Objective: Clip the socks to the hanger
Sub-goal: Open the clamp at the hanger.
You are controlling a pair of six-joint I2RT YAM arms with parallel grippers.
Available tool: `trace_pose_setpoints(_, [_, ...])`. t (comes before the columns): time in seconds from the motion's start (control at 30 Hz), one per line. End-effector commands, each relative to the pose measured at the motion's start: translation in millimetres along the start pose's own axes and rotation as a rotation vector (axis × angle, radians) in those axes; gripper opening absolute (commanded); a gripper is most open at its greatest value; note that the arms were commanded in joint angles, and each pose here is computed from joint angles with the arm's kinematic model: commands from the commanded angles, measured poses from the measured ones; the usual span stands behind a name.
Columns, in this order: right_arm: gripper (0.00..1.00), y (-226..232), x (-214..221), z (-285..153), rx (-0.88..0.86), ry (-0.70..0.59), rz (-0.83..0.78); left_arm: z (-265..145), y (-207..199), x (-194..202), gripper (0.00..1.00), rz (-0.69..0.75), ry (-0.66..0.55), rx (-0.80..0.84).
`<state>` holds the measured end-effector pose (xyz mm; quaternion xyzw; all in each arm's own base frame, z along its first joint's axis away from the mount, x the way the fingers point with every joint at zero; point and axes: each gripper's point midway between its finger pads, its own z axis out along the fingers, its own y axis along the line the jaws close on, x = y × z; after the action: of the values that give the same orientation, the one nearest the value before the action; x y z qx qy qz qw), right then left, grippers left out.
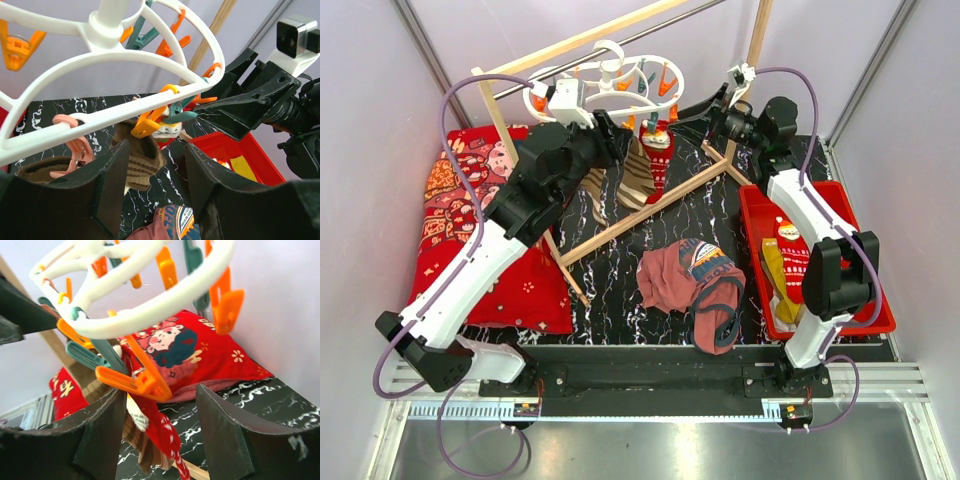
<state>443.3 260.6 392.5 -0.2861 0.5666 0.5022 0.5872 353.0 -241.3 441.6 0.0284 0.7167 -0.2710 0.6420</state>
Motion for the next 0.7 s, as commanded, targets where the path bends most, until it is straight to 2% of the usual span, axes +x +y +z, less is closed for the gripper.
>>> trace_pose_setpoints(0.0, [0.65,21.4,-27.8,3.8,-0.113,-0.041,-0.061,-12.1,-0.5,-21.4,0.51,-0.002,-0.062,0.007])
trace_pose_setpoints(0.2, [0.61,22.2,-24.4,6.7,-0.140,-0.031,-0.049,-14.9,-1.0,-22.1,0.51,-0.006,-0.061,0.010])
trace_pose_setpoints(0.3, [0.56,26.0,-24.7,5.6,-0.153,-0.029,-0.046,-15.2,-3.3,-22.5,0.51,-0.013,-0.060,0.021])
trace_pose_setpoints(0.47, [0.39,35.8,-21.8,-1.1,-0.141,-0.033,-0.046,-18.9,-10.6,-25.4,0.51,-0.026,-0.058,0.056])
trace_pose_setpoints(0.67, [0.29,50.4,-28.0,-11.2,-0.090,-0.058,-0.086,-26.3,-25.2,-30.6,0.51,-0.045,-0.052,0.131])
